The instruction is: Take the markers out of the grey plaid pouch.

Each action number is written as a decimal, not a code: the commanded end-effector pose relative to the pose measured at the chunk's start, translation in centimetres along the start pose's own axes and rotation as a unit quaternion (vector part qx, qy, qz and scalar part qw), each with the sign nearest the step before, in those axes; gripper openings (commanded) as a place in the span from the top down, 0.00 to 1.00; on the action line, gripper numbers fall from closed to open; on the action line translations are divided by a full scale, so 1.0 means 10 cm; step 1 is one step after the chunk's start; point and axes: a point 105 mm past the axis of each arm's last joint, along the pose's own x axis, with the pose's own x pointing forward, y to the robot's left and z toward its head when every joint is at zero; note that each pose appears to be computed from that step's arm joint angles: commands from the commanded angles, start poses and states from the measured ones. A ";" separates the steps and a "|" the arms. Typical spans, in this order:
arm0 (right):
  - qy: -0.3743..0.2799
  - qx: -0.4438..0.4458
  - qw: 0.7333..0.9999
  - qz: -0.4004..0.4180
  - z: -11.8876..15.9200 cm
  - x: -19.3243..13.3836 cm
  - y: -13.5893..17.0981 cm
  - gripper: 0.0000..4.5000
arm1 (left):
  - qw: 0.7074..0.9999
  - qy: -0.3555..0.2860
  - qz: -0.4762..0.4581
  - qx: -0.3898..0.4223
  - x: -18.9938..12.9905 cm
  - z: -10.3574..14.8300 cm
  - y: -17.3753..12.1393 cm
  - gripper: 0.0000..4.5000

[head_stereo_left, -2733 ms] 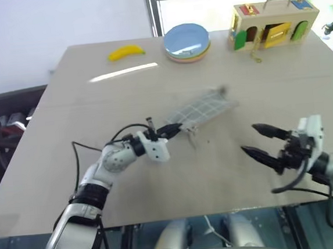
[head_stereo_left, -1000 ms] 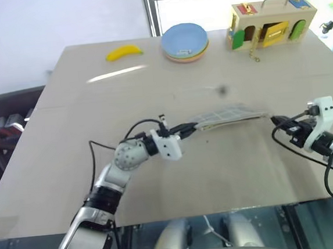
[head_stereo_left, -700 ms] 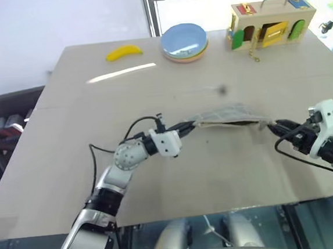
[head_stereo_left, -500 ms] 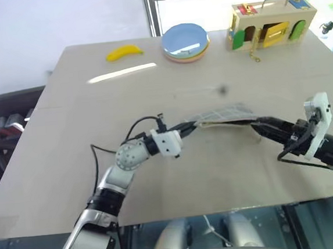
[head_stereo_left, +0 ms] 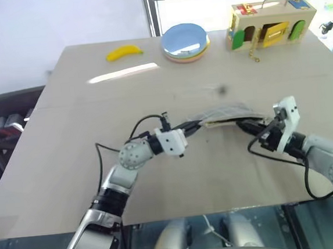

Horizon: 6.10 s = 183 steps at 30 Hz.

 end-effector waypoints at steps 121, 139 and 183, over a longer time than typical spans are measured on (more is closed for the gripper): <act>0.331 -0.435 0.823 0.153 -0.07 0.03 -0.06 0.80 | 0.827 -0.034 -0.108 -0.550 -0.04 0.18 -0.56 1.00; 0.311 -0.428 0.834 0.161 0.07 -0.11 -0.03 0.80 | 0.826 -0.033 -0.104 -0.553 -0.04 0.16 -0.55 1.00; 0.353 -0.436 0.813 0.155 -0.48 0.13 -0.26 0.90 | 0.824 -0.033 -0.102 -0.556 -0.02 0.17 -0.53 1.00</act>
